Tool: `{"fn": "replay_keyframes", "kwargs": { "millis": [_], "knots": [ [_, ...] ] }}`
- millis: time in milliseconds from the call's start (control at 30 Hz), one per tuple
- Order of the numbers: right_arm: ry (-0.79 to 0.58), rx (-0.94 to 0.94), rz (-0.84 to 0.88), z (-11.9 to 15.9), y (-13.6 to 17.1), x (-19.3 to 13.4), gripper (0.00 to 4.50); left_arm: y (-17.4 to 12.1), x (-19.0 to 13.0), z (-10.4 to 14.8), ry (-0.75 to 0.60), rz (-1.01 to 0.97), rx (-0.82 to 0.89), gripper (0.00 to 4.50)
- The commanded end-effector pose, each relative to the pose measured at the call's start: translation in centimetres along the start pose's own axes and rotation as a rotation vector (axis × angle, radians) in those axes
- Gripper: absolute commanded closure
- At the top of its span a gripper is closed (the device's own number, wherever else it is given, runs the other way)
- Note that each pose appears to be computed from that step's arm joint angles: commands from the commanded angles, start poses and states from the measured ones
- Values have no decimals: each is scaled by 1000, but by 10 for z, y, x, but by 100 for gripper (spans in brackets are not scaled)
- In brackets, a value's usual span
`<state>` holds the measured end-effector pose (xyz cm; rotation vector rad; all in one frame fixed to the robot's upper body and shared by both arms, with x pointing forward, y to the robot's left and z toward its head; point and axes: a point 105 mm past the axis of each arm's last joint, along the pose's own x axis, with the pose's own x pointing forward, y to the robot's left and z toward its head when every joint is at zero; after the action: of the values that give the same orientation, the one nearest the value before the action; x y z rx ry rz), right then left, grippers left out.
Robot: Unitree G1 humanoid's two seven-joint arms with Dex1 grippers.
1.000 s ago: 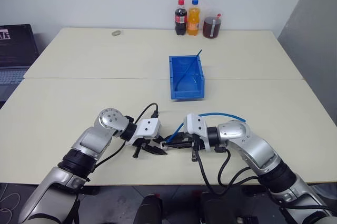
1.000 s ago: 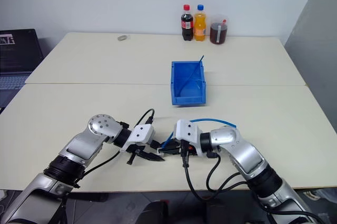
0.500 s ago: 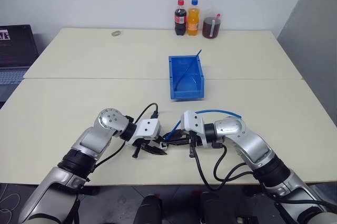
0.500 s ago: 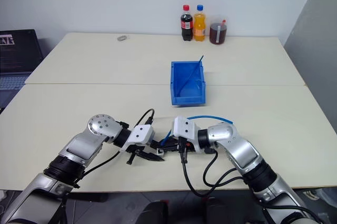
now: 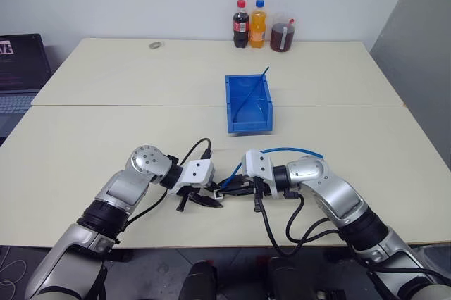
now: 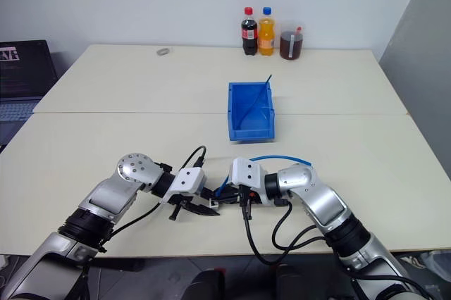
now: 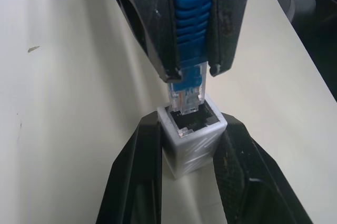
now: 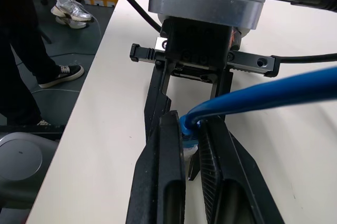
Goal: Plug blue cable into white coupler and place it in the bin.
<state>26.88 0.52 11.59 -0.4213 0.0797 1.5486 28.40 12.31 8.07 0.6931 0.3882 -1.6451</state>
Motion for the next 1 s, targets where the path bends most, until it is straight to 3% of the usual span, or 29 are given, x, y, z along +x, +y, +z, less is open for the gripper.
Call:
{"fn": "replay_keyframes", "kwargs": {
  "millis": [33, 1000],
  "knots": [
    [-16, -58, 13, 11, 0, 0, 441, -7, 3, -15, 32, -20, -48, 351],
    [82, -149, 95, -1, 10, 11, 441, -9, 3, -18, 37, -23, -62, 351]
  ]
}}
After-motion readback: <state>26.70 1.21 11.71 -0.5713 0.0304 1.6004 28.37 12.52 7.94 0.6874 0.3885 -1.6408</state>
